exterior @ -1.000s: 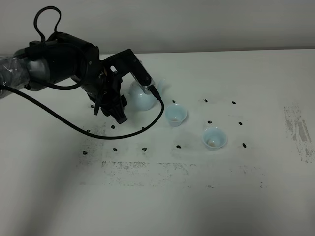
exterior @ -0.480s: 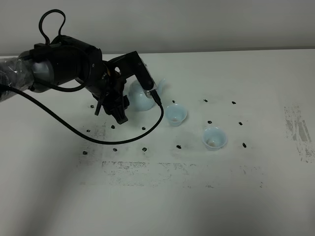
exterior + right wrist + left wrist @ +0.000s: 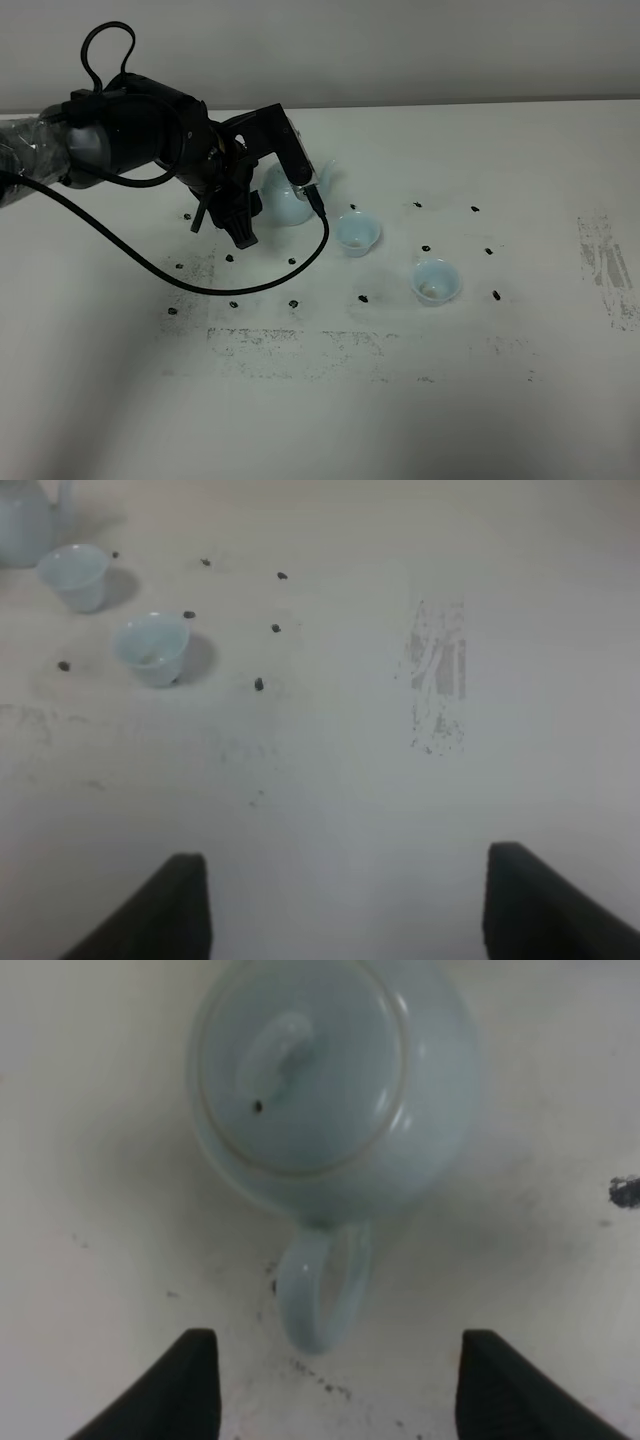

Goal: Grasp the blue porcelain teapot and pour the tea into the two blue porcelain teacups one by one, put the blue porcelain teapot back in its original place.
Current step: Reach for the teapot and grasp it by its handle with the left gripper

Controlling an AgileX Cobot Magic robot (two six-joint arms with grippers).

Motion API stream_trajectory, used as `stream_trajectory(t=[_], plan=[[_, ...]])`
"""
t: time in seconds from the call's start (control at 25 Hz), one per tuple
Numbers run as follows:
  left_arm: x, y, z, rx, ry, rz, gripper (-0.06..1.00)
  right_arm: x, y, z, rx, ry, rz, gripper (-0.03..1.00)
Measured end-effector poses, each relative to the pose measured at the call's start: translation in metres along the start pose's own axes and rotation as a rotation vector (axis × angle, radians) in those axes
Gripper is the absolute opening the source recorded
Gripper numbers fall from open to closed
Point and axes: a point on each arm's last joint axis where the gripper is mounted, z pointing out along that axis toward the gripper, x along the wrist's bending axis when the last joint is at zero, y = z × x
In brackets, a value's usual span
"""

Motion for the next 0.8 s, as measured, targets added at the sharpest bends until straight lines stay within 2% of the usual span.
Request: stream_trajectory(t=[0.8], plan=[[-0.007,-0.003,0.014,0.025,-0.043,-0.01,0.49,0.0,0.0,0.0,0.0,0.0,0.0,0.56]])
